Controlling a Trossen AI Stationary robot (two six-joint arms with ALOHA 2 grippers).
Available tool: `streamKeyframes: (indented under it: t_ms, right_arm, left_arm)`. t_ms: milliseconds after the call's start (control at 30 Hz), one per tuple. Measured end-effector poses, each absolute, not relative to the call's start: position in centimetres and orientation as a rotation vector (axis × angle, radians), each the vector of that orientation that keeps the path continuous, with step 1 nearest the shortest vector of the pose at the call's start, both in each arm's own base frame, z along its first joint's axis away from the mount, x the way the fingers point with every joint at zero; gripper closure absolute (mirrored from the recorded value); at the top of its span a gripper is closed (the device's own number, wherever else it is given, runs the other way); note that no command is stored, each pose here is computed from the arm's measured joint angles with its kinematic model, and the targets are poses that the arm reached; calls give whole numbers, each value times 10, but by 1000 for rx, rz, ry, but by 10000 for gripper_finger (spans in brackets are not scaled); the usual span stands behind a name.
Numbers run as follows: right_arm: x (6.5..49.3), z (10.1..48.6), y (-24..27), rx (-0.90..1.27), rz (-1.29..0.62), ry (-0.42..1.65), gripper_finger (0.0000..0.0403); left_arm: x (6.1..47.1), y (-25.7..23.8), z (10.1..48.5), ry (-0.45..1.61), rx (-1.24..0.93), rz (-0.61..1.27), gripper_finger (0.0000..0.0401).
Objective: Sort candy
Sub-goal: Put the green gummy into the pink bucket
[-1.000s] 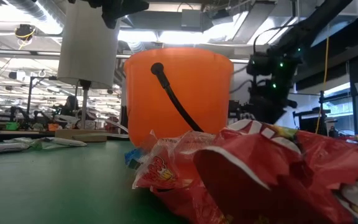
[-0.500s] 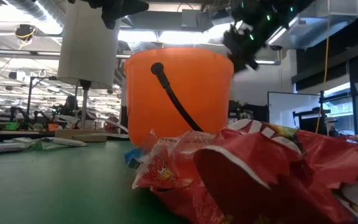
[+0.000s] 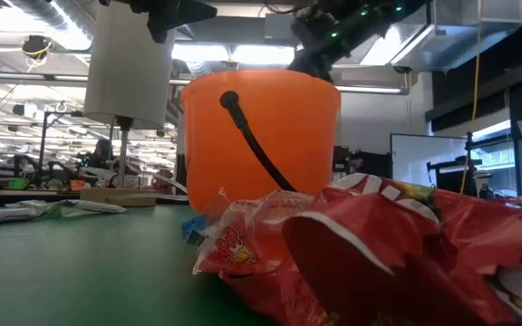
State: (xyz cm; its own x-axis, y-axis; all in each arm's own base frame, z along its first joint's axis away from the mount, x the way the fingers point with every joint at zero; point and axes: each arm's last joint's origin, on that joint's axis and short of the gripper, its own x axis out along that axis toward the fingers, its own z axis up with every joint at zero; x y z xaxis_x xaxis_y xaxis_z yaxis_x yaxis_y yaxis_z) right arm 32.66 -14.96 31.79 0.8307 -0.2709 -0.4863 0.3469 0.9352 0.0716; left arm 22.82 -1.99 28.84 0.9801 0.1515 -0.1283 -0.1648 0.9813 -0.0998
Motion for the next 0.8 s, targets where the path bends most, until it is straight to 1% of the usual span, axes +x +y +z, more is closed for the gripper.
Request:
streamKeyframes:
  t_ms: [267, 433, 633, 733, 800]
  right_arm:
    - [354, 296, -173, 168, -329, 571, 403]
    - [354, 283, -188, 189, -359, 603, 403]
    - [352, 283, -191, 191, -368, 599, 402]
    - [353, 283, -190, 186, -357, 600, 389]
    - [353, 283, -190, 178, -354, 600, 366]
  left_arm:
    - [228, -22, 288, 120, -130, 149, 195]
    - [228, -25, 288, 121, -130, 137, 195]
    - [228, -25, 288, 121, -130, 137, 195]
    - [228, -25, 288, 121, -130, 137, 195]
    - [228, -25, 288, 121, -130, 137, 195]
